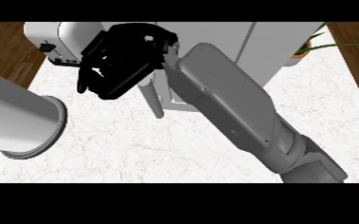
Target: Pick up the wine, place it into the cabinet and close the cabinet
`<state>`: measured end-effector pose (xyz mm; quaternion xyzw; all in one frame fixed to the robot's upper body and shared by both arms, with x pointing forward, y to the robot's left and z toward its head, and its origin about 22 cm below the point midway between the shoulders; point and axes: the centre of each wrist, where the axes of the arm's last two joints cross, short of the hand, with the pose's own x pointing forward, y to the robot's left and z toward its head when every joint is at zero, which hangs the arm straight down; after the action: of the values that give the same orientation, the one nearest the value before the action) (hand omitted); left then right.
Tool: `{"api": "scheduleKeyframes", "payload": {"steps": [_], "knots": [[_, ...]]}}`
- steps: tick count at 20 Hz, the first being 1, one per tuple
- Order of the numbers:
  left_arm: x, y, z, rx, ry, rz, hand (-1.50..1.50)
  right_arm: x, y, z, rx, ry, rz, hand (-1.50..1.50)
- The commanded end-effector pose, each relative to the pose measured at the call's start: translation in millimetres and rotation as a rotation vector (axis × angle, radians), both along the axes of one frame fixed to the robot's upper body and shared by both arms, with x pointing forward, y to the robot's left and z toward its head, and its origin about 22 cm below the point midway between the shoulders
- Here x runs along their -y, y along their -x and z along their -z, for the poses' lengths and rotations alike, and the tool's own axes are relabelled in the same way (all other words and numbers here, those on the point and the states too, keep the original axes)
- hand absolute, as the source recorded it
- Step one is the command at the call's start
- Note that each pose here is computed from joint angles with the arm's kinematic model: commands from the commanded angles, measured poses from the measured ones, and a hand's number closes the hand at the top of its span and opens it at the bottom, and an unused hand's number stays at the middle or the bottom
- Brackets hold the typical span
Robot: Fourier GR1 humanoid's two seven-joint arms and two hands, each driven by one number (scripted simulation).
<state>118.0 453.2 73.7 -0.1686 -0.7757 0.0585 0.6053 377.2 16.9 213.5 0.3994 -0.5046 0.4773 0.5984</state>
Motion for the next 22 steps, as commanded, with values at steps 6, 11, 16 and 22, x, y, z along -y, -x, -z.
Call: {"api": "scheduleKeyframes", "payload": {"steps": [6,11,16,22], "knots": [[-4.1,-8.3,-10.7,0.08,-0.002,-0.041,-1.5,17.4,-33.5,18.6,-0.083,-0.078,0.031,1.5],[-18.3,-11.6,-23.4,0.098,-0.026,-0.036,-1.5,52.4,-53.2,19.8,-0.062,-0.113,0.126,1.5],[-9.9,-8.3,-8.5,0.086,-0.016,-0.057,-1.5,72.9,-59.9,11.3,0.026,-0.126,0.303,1.5],[-4.7,-9.7,-11.5,0.075,-0.025,-0.011,-1.5,84.0,-64.3,3.3,0.068,-0.176,0.365,1.5]]}}
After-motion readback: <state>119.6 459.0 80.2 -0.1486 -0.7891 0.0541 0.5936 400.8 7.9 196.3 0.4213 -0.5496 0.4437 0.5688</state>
